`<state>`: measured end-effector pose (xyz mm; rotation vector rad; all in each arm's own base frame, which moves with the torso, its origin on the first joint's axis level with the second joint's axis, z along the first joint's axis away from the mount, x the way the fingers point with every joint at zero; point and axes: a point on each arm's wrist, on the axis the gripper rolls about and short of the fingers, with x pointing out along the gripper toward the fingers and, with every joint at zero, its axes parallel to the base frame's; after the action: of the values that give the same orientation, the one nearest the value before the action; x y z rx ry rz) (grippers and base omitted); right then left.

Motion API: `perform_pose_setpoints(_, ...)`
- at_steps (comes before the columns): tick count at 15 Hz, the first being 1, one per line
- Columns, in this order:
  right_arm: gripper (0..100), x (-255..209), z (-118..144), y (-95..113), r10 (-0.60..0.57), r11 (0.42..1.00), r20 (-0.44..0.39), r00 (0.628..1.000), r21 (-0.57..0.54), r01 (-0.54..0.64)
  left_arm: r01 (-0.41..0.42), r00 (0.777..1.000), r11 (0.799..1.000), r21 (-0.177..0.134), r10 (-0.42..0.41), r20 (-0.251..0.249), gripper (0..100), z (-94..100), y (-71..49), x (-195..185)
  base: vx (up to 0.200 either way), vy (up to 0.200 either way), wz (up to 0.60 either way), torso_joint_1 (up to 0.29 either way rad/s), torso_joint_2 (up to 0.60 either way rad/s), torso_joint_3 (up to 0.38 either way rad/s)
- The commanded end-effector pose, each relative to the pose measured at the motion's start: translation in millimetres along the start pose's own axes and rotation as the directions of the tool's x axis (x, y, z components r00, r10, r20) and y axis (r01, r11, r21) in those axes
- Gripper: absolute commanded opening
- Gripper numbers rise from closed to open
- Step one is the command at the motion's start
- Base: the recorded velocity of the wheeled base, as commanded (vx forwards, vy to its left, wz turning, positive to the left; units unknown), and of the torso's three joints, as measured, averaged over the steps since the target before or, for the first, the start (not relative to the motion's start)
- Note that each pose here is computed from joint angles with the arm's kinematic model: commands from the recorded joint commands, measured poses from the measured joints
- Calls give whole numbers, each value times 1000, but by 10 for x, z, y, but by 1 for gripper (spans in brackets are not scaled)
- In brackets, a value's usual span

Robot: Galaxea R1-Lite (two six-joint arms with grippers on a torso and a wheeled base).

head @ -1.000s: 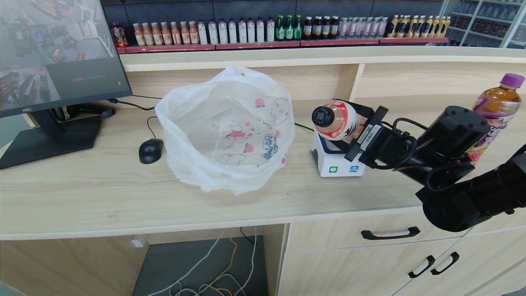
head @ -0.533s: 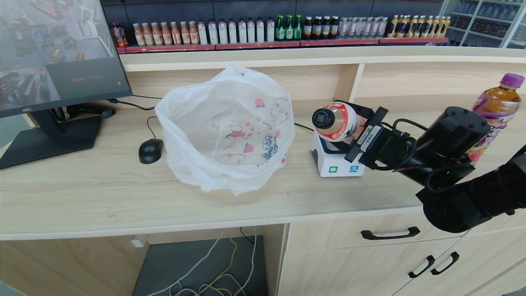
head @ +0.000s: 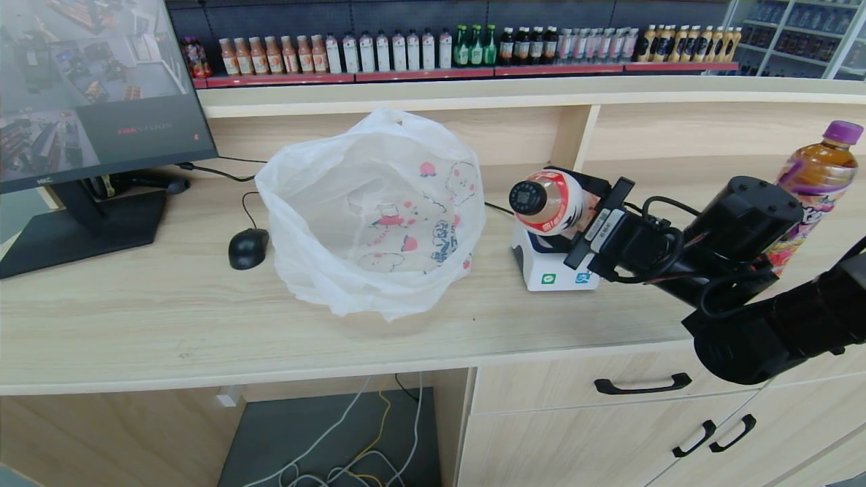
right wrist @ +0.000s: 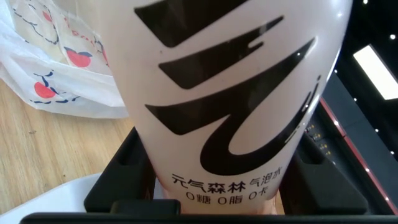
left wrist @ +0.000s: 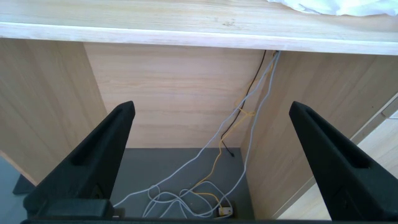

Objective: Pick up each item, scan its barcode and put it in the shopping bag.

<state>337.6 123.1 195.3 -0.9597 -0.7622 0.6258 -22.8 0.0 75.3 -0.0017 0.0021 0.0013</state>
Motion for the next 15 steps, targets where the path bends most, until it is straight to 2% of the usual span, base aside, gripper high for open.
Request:
perform_pose_setpoints(1,0,7,-2,7,0,1000,1,1000,0,0,0,1000,1000,0,0,1,100,0,0,0,0,0,0,0,0,0)
perform_pose_setpoints(9,0,17,17,-22,-7,1000,9,1000,3,7,0,1000,1000,0,0,1,100,0,0,0,0,0,0,0,0,0)
perform_pose_setpoints(15,0,64,145,-125,-43,999,35,998,26,42,0,1000,1000,0,0,1,100,0,0,0,0,0,0,0,0,0)
